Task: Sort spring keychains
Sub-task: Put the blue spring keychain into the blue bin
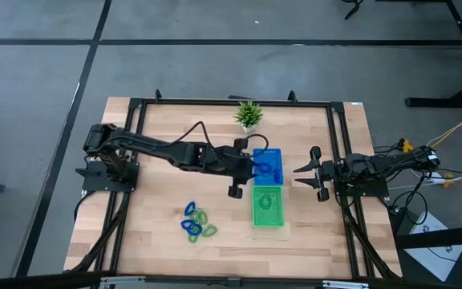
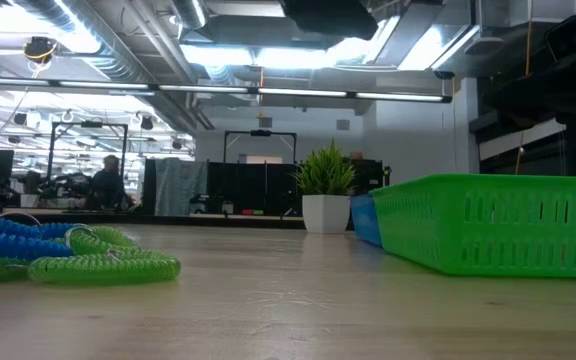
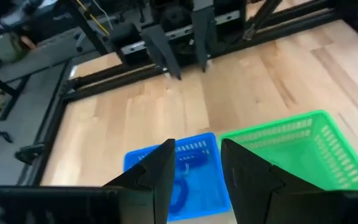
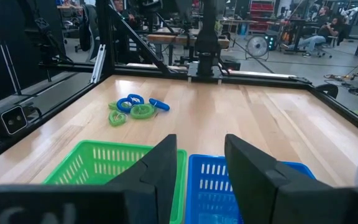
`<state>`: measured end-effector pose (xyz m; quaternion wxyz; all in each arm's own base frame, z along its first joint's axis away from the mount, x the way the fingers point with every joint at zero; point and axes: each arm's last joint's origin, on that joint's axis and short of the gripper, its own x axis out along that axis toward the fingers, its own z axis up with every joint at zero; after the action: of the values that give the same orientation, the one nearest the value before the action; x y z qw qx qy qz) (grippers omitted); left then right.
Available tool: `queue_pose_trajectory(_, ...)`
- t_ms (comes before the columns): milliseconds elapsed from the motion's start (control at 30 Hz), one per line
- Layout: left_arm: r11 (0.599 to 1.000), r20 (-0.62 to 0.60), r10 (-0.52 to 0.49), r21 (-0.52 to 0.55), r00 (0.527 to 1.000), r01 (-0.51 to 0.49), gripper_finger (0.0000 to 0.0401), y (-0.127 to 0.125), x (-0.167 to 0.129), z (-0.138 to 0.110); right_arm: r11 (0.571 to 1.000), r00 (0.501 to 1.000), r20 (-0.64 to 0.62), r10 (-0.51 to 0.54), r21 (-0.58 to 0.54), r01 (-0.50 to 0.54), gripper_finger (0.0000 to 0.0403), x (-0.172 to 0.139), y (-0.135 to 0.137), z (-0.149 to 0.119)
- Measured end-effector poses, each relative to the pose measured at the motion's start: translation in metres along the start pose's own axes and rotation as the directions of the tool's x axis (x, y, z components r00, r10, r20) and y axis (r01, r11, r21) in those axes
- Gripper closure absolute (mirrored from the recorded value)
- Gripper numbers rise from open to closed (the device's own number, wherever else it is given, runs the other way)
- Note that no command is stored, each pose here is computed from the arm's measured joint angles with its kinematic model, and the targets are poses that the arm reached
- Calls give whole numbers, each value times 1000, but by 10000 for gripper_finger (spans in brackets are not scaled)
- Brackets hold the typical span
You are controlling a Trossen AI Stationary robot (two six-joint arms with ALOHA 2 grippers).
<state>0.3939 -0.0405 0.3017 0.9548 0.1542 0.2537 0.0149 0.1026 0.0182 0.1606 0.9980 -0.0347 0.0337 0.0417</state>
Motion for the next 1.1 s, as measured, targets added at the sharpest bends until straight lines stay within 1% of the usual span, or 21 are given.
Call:
queue_pose_trajectory(267,999,-102,-54,-12,993,53,276,-16,-3,-8,1000,1000,0,0,0,0,267,0,0,0)
queue_pose_trajectory(433,995,-157,-93,11,983,96,276,-30,-8,-11,1000,1000,0,0,0,0,267,0,0,0)
queue_pose_trajectory(533,992,-198,-119,9,973,124,276,-40,-11,-14,1000,1000,0,0,0,0,267,0,0,0)
queue_pose_trajectory(667,982,-257,-184,-6,949,189,277,-54,-17,-19,1000,1000,0,0,0,0,267,0,0,0)
queue_pose_trajectory(767,972,-322,-230,-36,918,231,279,-63,-22,-24,1000,1000,0,0,0,0,267,0,0,0)
queue_pose_trajectory(867,960,-396,-279,-105,875,258,279,-71,-28,-31,1000,1000,0,0,0,0,267,0,0,0)
queue_pose_trajectory(1100,911,-536,-409,-285,738,298,283,-93,-45,-43,1000,1000,0,0,0,0,267,0,0,0)
